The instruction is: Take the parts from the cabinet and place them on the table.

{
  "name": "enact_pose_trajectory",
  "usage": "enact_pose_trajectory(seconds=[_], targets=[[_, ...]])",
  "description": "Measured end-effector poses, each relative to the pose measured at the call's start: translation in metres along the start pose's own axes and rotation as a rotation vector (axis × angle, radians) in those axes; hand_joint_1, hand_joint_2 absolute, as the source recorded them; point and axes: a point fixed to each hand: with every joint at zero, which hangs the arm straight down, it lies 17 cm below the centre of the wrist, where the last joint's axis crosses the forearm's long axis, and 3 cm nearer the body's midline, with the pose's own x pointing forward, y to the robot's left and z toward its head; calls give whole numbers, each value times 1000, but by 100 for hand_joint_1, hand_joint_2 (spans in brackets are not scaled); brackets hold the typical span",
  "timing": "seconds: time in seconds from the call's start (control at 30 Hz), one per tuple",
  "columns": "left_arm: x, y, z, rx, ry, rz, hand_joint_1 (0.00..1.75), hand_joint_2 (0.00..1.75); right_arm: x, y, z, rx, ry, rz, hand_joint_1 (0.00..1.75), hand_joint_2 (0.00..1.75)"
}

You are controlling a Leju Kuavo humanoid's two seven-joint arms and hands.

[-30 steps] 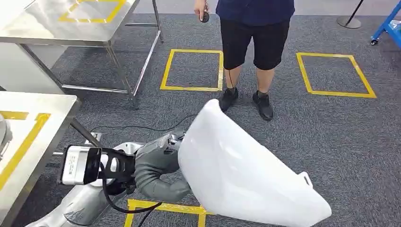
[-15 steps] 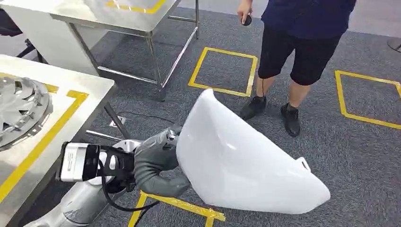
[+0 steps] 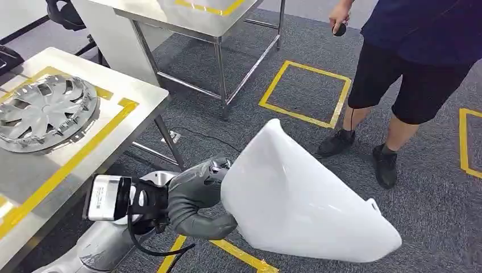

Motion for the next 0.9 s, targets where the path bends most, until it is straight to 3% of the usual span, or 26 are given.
enact_pose_trajectory(seconds=[0.13,0.9], targets=[[-2,0,2,6,4,2,175,175,-12,-3,3,-6,40,-14,0,0],[1,-3,-3,-8,-7,-7,175,175,-4,-8,6,-31,29,-41,0,0]])
